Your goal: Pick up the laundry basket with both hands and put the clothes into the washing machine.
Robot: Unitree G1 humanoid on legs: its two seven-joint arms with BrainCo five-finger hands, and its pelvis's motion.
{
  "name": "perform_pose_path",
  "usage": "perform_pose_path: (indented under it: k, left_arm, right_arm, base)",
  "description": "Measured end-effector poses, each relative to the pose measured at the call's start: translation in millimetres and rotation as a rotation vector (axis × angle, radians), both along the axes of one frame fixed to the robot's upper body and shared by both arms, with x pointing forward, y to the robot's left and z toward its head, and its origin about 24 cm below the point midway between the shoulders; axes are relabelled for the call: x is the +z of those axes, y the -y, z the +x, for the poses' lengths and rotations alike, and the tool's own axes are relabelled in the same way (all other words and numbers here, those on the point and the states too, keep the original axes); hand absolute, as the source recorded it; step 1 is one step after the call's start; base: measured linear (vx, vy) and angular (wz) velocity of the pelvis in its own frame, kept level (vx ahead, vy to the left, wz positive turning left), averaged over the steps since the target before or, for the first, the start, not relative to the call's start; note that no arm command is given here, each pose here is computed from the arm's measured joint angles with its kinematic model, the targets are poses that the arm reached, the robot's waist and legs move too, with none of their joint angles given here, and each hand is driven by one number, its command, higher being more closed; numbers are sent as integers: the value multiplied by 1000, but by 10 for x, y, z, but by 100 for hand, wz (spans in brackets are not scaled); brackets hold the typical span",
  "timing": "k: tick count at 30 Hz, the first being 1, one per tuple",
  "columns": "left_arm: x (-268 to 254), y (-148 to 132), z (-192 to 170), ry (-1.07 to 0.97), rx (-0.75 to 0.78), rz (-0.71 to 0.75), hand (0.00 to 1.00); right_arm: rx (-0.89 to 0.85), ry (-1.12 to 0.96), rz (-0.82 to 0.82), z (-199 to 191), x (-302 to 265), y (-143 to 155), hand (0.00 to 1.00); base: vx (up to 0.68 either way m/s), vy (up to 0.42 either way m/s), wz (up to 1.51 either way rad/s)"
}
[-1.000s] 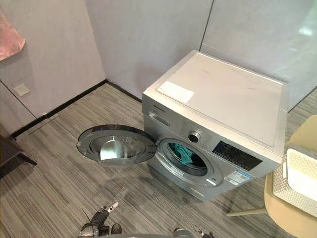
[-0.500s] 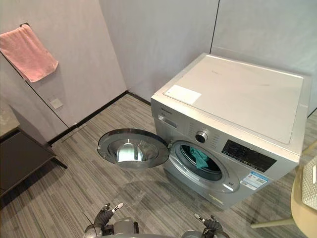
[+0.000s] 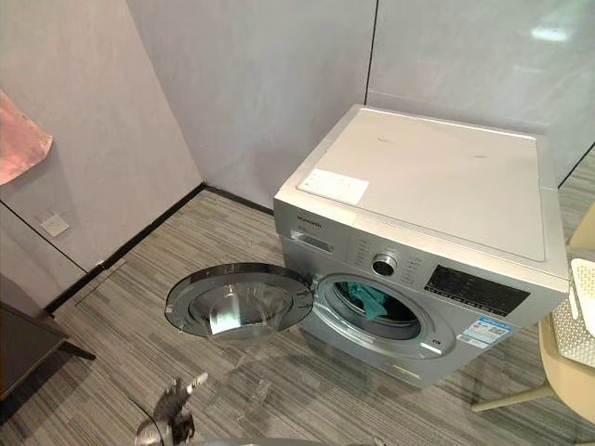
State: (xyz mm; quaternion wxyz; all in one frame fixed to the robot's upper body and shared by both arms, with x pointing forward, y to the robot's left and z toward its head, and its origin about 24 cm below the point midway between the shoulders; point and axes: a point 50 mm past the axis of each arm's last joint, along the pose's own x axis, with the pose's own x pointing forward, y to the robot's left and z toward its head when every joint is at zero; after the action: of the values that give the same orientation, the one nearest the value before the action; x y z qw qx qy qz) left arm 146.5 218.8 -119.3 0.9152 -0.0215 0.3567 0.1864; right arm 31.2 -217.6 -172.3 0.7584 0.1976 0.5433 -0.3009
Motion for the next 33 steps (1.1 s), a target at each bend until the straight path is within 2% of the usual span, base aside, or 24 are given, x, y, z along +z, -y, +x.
perform_pose_path:
  k: [2, 5, 9, 11, 14, 17, 18, 22, 27, 29, 33]
  left_arm:
    - [326, -45, 295, 202, 7, 25, 0]
    - [630, -235, 480, 362, 73, 98, 0]
    - [996, -782, 700, 449, 171, 268, 0]
    - [1388, -1114, 968, 532, 212, 382, 0]
    - [1841, -1397, 1228, 602, 244, 491, 0]
    - [2288, -1447, 1447, 708, 237, 570, 0]
    - [2580, -1455, 1610, 765, 221, 605, 0]
    - [2944, -1360, 1840, 825, 182, 664, 0]
    - [2999, -1268, 2011, 788, 142, 664, 0]
    - [2849, -1178, 2061, 752, 128, 615, 0]
    - [2621, -1200, 2016, 695, 141, 567, 0]
  right_arm:
    - [25, 17, -14, 18, 17, 23, 0]
    - [58, 30, -34, 33, 37, 67, 0]
    - [131, 73, -32, 148, 60, 34, 0]
    - [193, 141, -33, 381, 98, -7, 0]
    - [244, 230, -56, 614, 174, -11, 0]
    - [302, 289, -63, 745, 226, -49, 0]
    - [339, 312, -59, 820, 246, -103, 0]
    - [402, 373, -50, 985, 307, -230, 0]
    - [488, 487, -42, 1192, 436, -424, 0]
    - [507, 512, -32, 1221, 465, -487, 0]
    - [514, 524, -30, 1229, 484, -508, 0]
  base:
    - [-35, -43, 2]
    - [36, -25, -4]
    - [57, -35, -4]
    - [38, -23, -2]
    - [-12, 16, -10]
    - [-54, 43, -16]
    - [-85, 43, -13]
    - [-137, 55, -32]
    - [-204, 47, -49]
    - [-155, -5, -39]
    - [-109, -22, -25]
